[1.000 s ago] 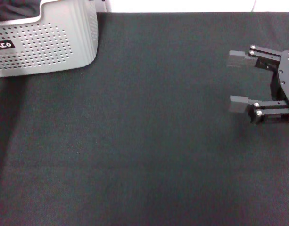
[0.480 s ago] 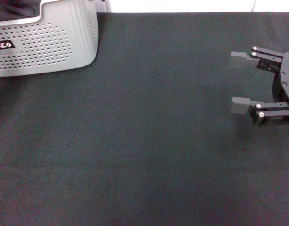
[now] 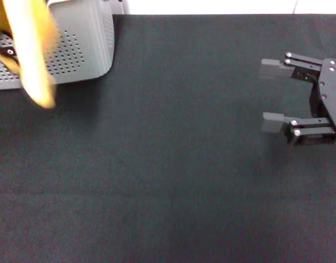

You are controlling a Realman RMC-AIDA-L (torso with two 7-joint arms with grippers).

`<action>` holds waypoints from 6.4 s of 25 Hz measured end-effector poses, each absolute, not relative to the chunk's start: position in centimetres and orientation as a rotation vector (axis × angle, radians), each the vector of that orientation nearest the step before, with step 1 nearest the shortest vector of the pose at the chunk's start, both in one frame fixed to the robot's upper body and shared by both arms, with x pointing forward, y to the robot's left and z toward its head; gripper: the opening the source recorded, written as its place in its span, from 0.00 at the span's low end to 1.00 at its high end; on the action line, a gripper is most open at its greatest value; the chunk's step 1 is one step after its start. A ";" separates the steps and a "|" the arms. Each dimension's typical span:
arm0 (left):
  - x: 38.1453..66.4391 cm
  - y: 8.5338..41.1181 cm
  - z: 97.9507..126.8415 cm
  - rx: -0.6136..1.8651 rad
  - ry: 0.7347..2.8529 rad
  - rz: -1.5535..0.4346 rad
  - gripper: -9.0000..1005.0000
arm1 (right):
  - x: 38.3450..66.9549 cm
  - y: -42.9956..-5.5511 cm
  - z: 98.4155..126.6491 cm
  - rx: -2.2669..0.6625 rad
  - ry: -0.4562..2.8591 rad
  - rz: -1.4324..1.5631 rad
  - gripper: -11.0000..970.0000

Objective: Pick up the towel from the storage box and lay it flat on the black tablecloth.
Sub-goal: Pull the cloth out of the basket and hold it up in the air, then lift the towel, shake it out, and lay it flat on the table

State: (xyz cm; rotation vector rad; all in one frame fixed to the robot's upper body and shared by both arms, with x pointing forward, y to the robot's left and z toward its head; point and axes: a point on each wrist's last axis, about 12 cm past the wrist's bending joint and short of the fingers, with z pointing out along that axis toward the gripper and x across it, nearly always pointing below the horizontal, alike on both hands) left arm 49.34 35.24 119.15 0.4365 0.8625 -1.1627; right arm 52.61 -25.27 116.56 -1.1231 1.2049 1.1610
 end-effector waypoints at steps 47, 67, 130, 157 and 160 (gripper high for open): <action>52.5 27.8 117.2 0.379 0.826 -1.444 0.06 | 58.0 -18.5 124.5 -1.046 0.743 1.117 0.74; 54.4 25.7 118.8 0.298 0.668 -1.520 0.06 | 58.6 -15.2 119.5 -1.045 0.910 1.149 0.70; 56.7 23.6 122.2 0.299 0.499 -1.545 0.08 | 57.8 -9.9 116.3 -1.155 1.089 1.179 0.32; 54.8 26.8 118.9 0.132 0.557 -1.467 0.09 | 58.5 -9.3 117.5 -1.190 1.086 1.138 0.02; 53.5 28.4 117.3 0.046 0.579 -1.421 0.09 | 59.1 -10.3 118.9 -1.206 1.100 1.099 0.02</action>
